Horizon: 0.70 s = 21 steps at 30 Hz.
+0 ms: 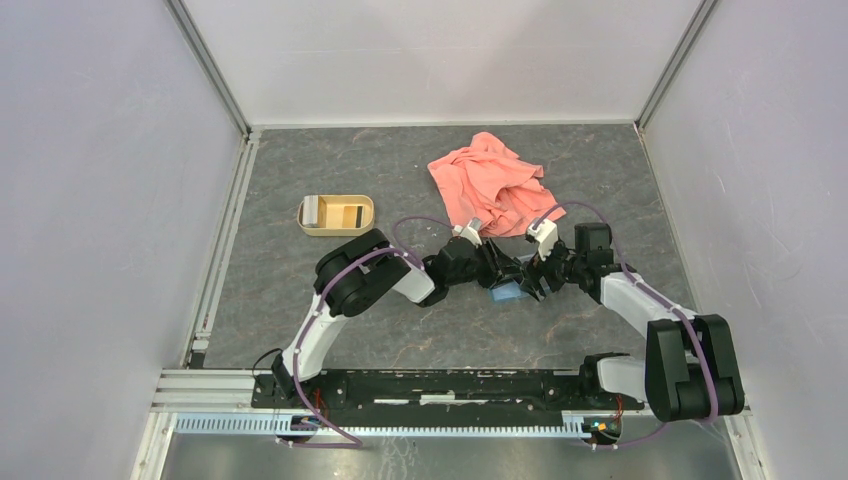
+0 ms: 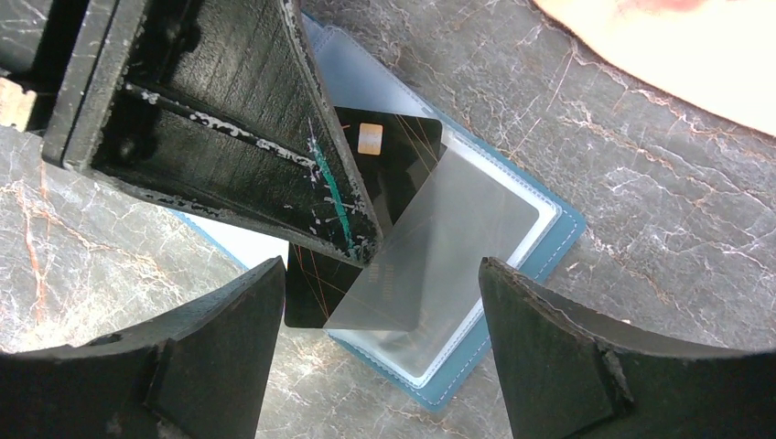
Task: Put the credit cards into the card holder
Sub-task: Insert the credit card into the card holder.
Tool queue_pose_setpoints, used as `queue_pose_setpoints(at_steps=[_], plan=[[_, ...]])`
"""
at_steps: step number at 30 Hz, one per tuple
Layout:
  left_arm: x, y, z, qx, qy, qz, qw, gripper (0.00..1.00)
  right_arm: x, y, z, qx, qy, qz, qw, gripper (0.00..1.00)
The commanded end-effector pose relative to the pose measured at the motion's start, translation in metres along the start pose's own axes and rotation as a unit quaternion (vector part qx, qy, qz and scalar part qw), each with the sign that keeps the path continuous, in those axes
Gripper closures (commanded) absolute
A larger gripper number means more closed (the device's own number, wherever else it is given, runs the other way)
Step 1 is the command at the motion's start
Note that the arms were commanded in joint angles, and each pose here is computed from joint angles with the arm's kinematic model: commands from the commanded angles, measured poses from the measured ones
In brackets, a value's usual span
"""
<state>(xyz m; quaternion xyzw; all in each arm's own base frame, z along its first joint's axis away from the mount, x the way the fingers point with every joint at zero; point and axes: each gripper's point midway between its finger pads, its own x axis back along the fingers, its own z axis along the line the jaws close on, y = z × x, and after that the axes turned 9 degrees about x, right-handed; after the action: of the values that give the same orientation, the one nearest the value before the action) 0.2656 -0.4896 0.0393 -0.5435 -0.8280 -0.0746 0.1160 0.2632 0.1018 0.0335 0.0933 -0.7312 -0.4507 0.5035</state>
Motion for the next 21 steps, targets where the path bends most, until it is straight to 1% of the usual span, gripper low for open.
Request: queue_pose_setpoints(at_steps=[1,7,10,12,21], plan=[[0.009,0.0,0.056,0.019,0.101,0.003,0.995,0.57,0.0,0.021,-0.015,0.007,-0.018,-0.023,1.0,0.16],[0.012,-0.001,0.056,0.021,0.109,0.006,0.994,0.59,0.0,0.017,-0.018,0.004,-0.026,-0.012,1.0,0.18],[0.013,-0.001,0.055,0.02,0.109,0.007,0.994,0.6,0.0,0.016,-0.02,0.002,-0.031,-0.009,0.999,0.24],[0.013,-0.001,0.054,0.02,0.109,0.007,0.994,0.6,-0.001,0.015,-0.02,0.0,-0.029,-0.007,1.0,0.26],[0.017,0.001,0.046,0.015,0.108,0.006,0.994,0.62,-0.001,0.013,-0.018,0.0,-0.022,-0.005,1.0,0.27]])
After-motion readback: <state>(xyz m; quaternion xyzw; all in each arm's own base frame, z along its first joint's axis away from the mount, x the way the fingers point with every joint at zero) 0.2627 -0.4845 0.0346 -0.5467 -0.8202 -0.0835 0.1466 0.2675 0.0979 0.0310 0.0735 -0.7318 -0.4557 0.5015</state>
